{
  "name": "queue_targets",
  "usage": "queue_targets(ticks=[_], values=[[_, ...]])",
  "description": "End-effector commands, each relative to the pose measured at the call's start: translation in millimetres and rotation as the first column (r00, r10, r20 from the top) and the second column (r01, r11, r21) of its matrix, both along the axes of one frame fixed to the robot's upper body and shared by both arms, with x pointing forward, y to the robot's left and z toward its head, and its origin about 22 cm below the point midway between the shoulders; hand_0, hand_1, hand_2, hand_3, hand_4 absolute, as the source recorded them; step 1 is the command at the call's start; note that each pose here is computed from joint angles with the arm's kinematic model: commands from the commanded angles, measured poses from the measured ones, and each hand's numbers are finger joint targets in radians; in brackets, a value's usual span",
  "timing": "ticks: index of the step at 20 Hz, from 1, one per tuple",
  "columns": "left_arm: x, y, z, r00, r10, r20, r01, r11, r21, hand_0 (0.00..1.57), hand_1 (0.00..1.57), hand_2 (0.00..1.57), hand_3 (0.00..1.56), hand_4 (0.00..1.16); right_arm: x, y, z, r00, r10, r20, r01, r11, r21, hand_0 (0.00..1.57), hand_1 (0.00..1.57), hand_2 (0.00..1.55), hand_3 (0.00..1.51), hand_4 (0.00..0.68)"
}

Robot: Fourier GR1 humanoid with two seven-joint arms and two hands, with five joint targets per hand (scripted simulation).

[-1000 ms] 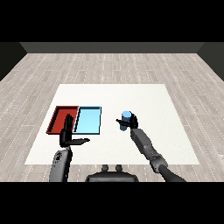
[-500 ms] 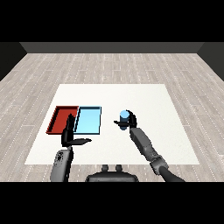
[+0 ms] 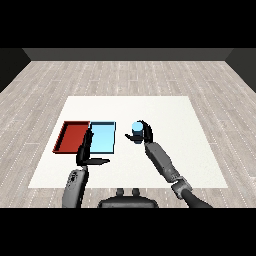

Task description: Pick the blue can and put it in the blue box

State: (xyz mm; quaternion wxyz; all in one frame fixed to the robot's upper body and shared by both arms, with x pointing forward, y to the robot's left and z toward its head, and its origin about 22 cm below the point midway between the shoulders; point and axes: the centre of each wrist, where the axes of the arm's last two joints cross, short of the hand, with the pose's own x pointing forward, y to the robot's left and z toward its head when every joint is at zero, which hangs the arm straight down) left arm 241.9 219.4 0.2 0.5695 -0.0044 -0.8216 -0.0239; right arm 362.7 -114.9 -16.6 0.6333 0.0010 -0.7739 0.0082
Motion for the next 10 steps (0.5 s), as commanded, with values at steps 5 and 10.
queue_targets(ticks=[5, 10], values=[[8.2, -45, -16.8, 0.998, -0.067, -0.019, 0.067, 0.998, -0.007, 0.0, 0.0, 0.0, 0.0, 0.0, -4.8, 8, 28.0, 0.9962, 0.056, 0.067, -0.057, 0.9983, 0.009, 1.45, 1.45, 1.47, 1.34, 0.553], [14.9, -35, 5.0, 0.996, -0.092, -0.011, 0.092, 0.995, -0.04, 0.0, 0.0, 0.0, 0.0, 0.0, -27.4, -42, 40.2, 0.9954, 0.074, 0.061, -0.073, 0.9973, -0.005, 1.45, 1.45, 1.47, 1.34, 0.553]])
